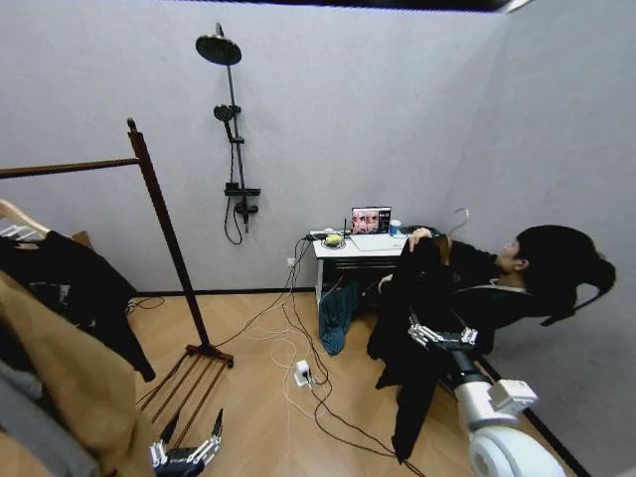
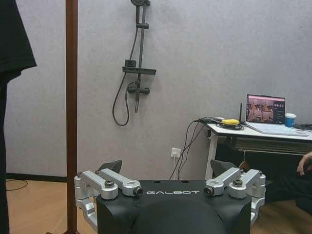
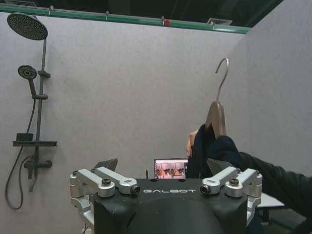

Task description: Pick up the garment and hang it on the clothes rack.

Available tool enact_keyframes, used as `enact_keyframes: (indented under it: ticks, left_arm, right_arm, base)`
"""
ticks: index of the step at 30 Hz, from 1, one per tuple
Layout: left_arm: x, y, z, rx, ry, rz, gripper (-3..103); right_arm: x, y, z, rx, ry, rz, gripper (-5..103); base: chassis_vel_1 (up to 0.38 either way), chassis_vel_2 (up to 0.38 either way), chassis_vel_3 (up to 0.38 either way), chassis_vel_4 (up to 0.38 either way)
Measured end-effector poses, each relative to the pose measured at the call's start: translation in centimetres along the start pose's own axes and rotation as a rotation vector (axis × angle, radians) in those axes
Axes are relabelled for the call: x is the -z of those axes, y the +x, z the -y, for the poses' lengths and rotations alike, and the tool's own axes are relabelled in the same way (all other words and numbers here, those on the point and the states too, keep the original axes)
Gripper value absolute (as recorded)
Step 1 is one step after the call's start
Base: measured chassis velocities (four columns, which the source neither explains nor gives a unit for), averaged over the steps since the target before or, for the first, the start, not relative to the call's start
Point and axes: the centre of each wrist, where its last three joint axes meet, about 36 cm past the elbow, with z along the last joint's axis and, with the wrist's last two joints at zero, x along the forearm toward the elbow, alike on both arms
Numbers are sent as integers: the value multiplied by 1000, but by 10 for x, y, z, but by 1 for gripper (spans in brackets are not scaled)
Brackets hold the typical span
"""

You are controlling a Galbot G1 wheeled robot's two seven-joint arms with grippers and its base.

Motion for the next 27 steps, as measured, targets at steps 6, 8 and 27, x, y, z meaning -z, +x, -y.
enact_keyframes:
  ticks: [6,8,27]
  left_arm:
    - [0,0,0,0,0,0,100]
    - [0,0,0,0,0,0,100]
    - [0,0,0,0,0,0,100]
  right_arm:
    - [19,7,2,-46,84,42,100]
    - [30,12,0,-67,103,62,100]
    - [37,-12,78,-245,27,51,100]
  base:
    - [-231,215,227,-212]
    - [-169,197,163,-171]
    - [-33,32,34,-35]
